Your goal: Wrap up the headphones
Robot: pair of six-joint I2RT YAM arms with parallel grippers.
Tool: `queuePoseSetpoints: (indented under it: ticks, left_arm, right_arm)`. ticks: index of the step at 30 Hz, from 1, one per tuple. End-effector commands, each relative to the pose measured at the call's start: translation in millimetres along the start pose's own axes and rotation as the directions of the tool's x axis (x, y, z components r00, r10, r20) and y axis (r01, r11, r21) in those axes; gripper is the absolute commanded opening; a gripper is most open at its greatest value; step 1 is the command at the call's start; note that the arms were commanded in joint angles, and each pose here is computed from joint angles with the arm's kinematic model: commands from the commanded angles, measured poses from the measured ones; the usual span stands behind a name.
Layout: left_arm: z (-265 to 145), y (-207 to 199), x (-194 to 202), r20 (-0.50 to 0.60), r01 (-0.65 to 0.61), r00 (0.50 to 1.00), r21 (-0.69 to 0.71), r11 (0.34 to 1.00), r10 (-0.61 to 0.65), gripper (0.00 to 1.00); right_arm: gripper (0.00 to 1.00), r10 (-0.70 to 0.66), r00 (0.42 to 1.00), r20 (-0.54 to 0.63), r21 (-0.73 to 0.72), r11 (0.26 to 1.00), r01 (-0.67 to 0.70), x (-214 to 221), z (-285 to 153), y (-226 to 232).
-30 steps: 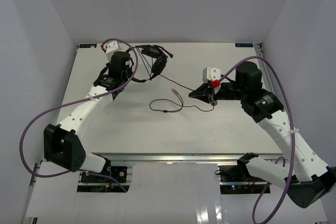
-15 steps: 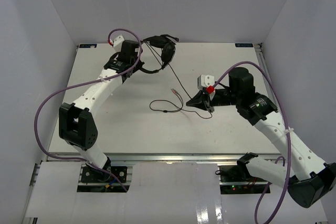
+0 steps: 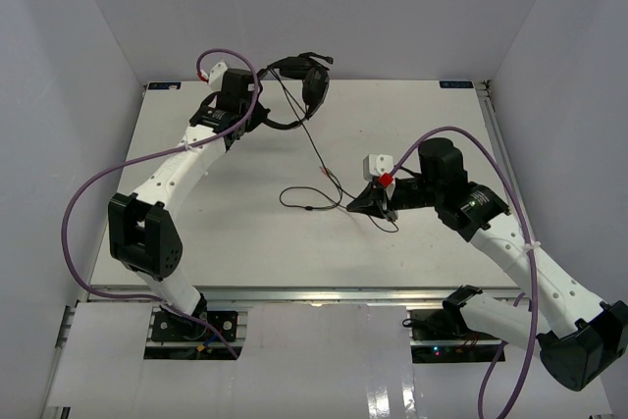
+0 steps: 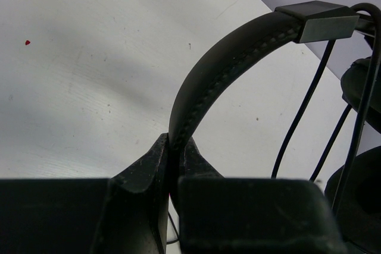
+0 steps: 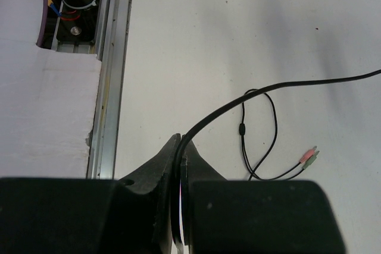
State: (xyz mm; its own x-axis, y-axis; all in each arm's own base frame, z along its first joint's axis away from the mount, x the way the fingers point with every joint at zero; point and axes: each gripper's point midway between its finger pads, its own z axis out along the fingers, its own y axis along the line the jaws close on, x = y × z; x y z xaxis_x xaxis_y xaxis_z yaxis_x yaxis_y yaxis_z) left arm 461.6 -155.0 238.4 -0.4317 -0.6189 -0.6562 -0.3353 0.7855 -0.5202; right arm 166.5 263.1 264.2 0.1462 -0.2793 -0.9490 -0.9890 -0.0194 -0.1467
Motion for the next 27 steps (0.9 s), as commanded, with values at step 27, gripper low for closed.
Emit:
queuePoseSetpoints:
  ticks: [27]
  left_arm:
    - [-73,22,116,0.115,-0.796,0.576,0.305,0.523,0.809,0.0]
  right_arm:
    - [0.08,-0.249,0.956,-0.158,0.416,0.861,0.293,-64,-29,-121]
